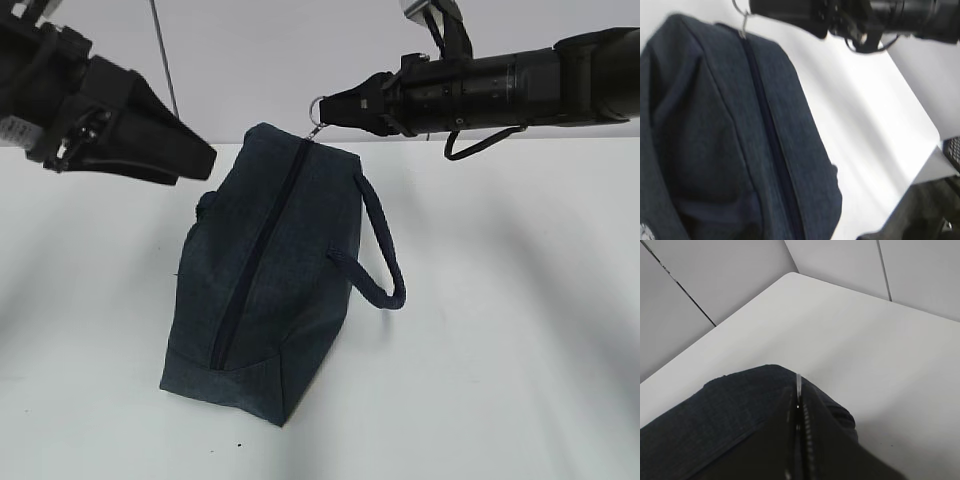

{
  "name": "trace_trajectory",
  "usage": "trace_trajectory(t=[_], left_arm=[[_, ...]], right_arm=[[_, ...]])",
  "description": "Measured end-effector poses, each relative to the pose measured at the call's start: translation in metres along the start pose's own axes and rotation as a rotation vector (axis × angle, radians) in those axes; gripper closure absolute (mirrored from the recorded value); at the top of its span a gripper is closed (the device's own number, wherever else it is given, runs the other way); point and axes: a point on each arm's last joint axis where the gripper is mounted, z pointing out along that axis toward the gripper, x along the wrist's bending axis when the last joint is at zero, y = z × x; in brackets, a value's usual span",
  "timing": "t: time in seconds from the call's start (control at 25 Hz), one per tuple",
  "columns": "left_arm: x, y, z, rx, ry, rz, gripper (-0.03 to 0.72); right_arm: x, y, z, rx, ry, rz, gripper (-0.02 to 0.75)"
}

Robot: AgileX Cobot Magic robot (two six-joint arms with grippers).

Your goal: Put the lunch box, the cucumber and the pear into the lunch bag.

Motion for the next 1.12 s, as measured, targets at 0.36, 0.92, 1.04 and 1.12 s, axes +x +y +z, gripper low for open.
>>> trace_trajectory(t=[0.36, 0.92, 1.04, 1.12], left_arm=[[0.020, 0.025, 0.006, -0.255, 0.115, -0.096, 0.334], [0.052, 0.041, 0.051, -0.306, 0.051, -0.093, 0.334], [0.053, 0.051, 0.061, -0.295, 0.052, -0.060, 0.334], [0.053, 0.056, 0.070, -0.270, 0.056, -0.022, 0.334]], right_arm=[[0.000, 0.000, 0.000, -0.002, 0.002, 0.004, 0.732], [0.000, 0.000, 0.000, -0.002, 0.004, 0.005, 0.732], [0.000, 0.000, 0.000, -0.002, 0.004, 0.005, 0.732], [0.000, 0.000, 0.000, -0.002, 0.004, 0.005, 0.732]])
